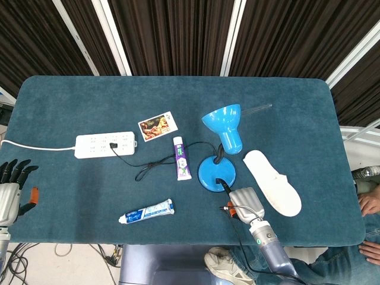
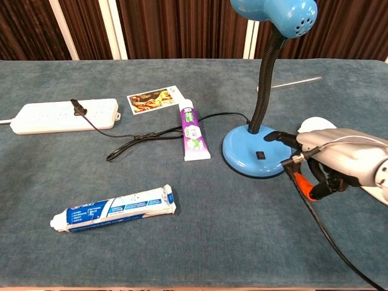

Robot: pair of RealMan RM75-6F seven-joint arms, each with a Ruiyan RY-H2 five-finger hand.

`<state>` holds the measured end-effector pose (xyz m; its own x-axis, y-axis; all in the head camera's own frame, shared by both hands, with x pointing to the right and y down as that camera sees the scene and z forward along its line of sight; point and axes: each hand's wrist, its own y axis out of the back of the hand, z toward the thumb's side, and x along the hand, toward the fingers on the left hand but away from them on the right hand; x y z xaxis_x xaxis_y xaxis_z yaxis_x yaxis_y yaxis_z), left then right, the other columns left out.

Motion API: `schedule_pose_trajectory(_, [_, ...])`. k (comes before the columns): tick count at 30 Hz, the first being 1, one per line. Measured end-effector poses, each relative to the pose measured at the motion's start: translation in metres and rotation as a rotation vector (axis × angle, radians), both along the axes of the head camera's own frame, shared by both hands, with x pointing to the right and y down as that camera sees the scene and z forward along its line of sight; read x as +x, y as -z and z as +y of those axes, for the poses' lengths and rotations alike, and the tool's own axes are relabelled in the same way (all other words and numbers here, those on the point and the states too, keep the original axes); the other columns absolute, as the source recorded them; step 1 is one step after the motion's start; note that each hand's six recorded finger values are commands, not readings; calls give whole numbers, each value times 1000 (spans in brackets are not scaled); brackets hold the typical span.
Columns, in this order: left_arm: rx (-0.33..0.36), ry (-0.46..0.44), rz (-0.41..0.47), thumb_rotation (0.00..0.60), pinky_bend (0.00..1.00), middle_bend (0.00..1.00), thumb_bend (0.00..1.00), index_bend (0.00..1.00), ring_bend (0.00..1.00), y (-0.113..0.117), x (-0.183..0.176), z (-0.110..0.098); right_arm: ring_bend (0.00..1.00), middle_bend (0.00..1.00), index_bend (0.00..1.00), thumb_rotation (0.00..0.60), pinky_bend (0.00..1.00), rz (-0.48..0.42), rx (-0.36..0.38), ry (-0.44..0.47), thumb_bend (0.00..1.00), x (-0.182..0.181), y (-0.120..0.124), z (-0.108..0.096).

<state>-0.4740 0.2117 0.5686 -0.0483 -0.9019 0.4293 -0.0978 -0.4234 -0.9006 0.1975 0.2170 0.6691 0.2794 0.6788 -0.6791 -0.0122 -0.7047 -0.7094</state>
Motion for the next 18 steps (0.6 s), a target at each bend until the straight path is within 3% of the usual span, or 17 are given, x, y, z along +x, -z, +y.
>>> schedule_pose_trajectory(18, [-6,3,-6,600,0,101,532,215,10,-1,-1,0,674,569,0,600,1000,31,-34,-14,645,-6,-17,-2])
